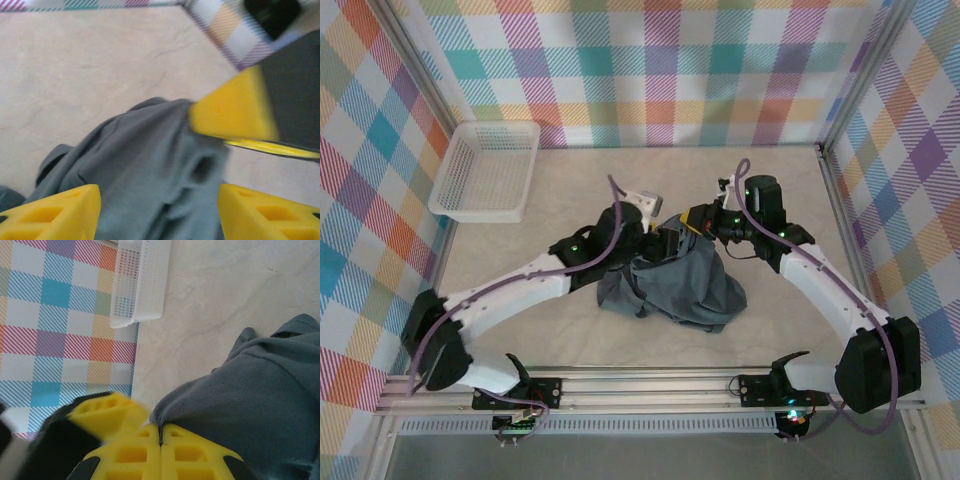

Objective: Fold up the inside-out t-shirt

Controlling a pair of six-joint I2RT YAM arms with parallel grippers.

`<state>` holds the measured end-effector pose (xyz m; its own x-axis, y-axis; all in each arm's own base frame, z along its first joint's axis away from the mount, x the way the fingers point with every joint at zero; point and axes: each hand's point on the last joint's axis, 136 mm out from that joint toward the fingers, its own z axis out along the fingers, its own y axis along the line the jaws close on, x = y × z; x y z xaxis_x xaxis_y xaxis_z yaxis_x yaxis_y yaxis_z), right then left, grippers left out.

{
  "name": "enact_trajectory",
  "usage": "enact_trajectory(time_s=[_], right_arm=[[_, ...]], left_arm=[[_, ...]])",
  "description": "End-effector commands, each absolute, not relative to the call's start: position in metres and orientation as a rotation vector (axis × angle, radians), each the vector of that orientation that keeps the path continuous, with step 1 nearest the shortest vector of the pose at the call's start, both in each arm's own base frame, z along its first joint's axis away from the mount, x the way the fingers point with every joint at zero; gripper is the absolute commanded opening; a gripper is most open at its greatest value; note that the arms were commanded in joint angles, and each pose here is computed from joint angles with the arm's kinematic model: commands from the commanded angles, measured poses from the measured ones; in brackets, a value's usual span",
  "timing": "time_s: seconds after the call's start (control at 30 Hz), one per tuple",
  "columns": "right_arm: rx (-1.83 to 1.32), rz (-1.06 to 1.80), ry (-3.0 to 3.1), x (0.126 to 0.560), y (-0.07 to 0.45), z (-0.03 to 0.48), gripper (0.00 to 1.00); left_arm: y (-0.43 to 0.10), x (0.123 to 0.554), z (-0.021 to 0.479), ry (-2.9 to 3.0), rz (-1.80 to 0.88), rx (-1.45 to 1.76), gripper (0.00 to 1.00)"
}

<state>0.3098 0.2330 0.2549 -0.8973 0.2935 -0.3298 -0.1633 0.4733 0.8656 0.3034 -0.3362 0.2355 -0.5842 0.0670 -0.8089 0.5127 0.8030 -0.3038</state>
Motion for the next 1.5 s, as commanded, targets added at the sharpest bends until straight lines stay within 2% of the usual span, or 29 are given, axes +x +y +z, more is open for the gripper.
enact_trajectory(time_s=[0.0, 0.07, 0.13, 0.17, 0.23, 0.33, 0.37, 0.4, 0.5, 0.57, 0.77, 1.03, 1.3, 1.33, 1.37, 1.47], right_arm=[[0.072, 1.442, 2.222, 0.306, 0.235, 0.292, 0.0], [0.074, 1.42, 2.244, 0.306, 0.234, 0.291, 0.0], [0.099, 1.343, 2.283, 0.31, 0.227, 0.281, 0.0], [0.126, 1.289, 2.306, 0.315, 0.22, 0.273, 0.02], [0.117, 1.119, 2.346, 0.331, 0.204, 0.251, 0.11], [0.029, 0.787, 2.438, 0.356, 0.18, 0.205, 0.12], [0.003, 0.755, 2.452, 0.36, 0.178, 0.198, 0.12], [-0.015, 0.759, 2.45, 0.362, 0.179, 0.198, 0.15], [-0.067, 0.837, 2.332, 0.356, 0.185, 0.224, 0.38], [-0.082, 0.864, 2.237, 0.347, 0.183, 0.24, 0.48], [-0.149, 0.999, 2.001, 0.303, 0.184, 0.248, 0.58], [-0.444, 1.133, 1.754, 0.261, 0.218, 0.272, 0.77], [-0.499, 1.189, 1.798, 0.273, 0.244, 0.259, 0.78], [-0.513, 1.196, 1.819, 0.272, 0.247, 0.254, 0.76], [-0.507, 1.195, 1.849, 0.274, 0.249, 0.248, 0.7], [-0.477, 1.24, 1.868, 0.273, 0.25, 0.254, 0.32]], left_arm=[[-0.328, 0.322, 0.214, 2.187, -0.521, 0.399, 0.6], [-0.332, 0.326, 0.221, 2.186, -0.611, 0.373, 0.35], [-0.338, 0.324, 0.237, 2.177, -0.781, 0.354, 0.02], [-0.342, 0.32, 0.246, 2.174, -0.868, 0.359, 0.0], [-0.355, 0.305, 0.272, 2.172, -1.179, 0.372, 0.0], [-0.363, 0.29, 0.308, 2.115, -1.565, 0.331, 0.0], [-0.362, 0.287, 0.312, 2.106, -1.61, 0.332, 0.0], [-0.359, 0.283, 0.314, 2.112, -1.61, 0.334, 0.0], [-0.344, 0.28, 0.301, 2.177, -1.483, 0.329, 0.0], [-0.339, 0.278, 0.3, 2.178, -1.474, 0.33, 0.0], [-0.334, 0.279, 0.299, 2.187, -1.45, 0.305, 0.0], [-0.335, 0.283, 0.299, 2.195, -1.431, 0.295, 0.0], [-0.325, 0.289, 0.293, 2.222, -1.355, 0.238, 0.0], [-0.324, 0.289, 0.293, 2.223, -1.354, 0.234, 0.0], [-0.324, 0.29, 0.294, 2.219, -1.36, 0.236, 0.0], [-0.319, 0.294, 0.294, 2.224, -1.32, 0.237, 0.0]])
